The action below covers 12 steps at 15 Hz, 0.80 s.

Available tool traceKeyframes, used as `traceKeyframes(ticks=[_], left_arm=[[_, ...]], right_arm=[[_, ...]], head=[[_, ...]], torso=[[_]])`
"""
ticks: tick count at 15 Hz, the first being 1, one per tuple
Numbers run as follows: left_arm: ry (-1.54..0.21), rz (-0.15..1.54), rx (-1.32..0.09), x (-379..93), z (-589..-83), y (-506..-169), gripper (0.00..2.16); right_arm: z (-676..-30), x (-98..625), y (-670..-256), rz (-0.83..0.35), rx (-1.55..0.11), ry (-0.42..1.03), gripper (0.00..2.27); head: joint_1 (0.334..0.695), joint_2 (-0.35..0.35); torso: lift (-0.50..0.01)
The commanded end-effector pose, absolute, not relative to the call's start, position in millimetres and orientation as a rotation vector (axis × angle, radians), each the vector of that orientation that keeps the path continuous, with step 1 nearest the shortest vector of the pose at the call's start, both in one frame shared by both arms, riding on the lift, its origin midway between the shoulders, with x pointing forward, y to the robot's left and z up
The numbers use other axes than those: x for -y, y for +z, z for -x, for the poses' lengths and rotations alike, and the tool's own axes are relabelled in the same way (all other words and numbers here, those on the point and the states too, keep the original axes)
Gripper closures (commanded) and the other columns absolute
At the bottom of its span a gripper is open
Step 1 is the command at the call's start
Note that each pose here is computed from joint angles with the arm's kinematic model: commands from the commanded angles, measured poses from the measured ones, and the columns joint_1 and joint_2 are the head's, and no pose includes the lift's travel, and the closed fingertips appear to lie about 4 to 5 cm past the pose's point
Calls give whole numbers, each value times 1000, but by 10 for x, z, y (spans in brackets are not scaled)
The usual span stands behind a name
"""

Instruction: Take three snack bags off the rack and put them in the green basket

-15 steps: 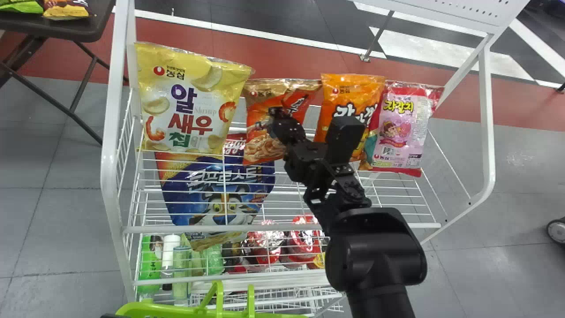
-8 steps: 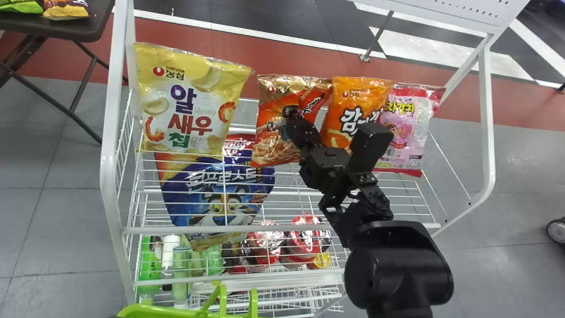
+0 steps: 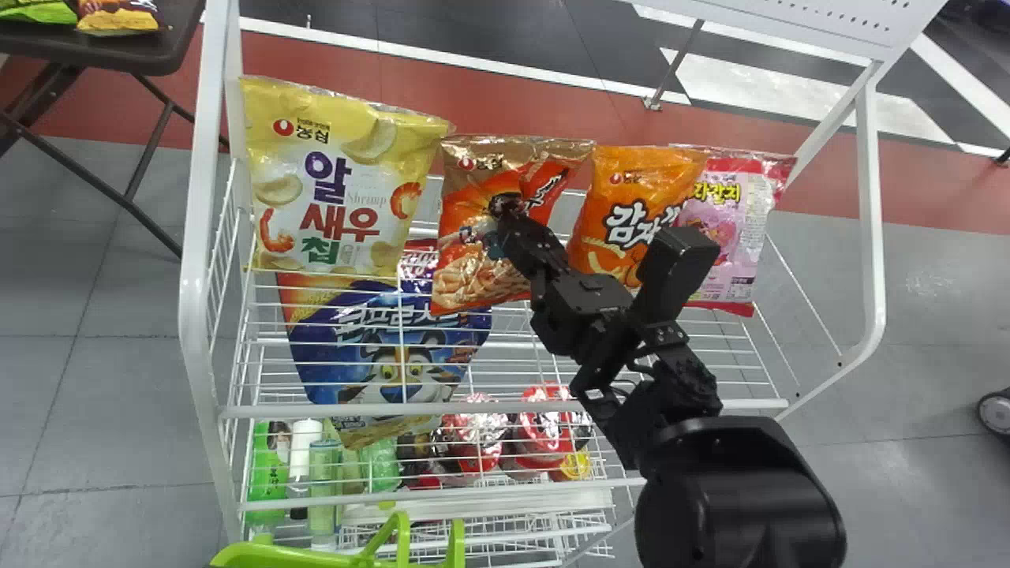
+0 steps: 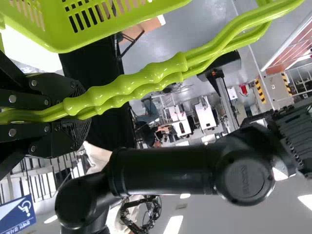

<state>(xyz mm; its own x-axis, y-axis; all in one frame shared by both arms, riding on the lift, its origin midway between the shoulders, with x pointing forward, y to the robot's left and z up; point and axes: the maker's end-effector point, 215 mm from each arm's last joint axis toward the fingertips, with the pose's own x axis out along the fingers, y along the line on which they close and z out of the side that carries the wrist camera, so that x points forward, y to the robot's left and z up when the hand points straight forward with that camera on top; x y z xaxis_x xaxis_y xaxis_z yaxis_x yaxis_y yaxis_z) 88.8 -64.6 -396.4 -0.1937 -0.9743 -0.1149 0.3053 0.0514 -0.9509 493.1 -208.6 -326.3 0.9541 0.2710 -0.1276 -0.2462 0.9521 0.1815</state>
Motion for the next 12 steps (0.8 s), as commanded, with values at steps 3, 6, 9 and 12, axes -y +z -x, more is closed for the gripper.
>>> traceKeyframes(ticks=[3, 6, 9, 12], left_arm=[[-1423, 816, -1175, 634, -887, -3966, 1693], [-1416, 812, -1160, 608, -941, -3951, 1693], [-1408, 808, -1126, 590, -1026, -3919, 1693], [-1394, 804, -1072, 571, -1167, -3895, 1696]], right_arm=[[-4516, 1925, -3190, -233, -198, 344, 2219], [-4109, 1729, -3303, -288, -298, 428, 2216], [-3667, 1739, -3548, -364, -465, 462, 2219], [-3204, 1859, -3716, -438, -644, 479, 2216]], head=[[695, -350], [695, -350], [695, -350], [695, -350]], torso=[[-23], [-23], [-23], [-23]])
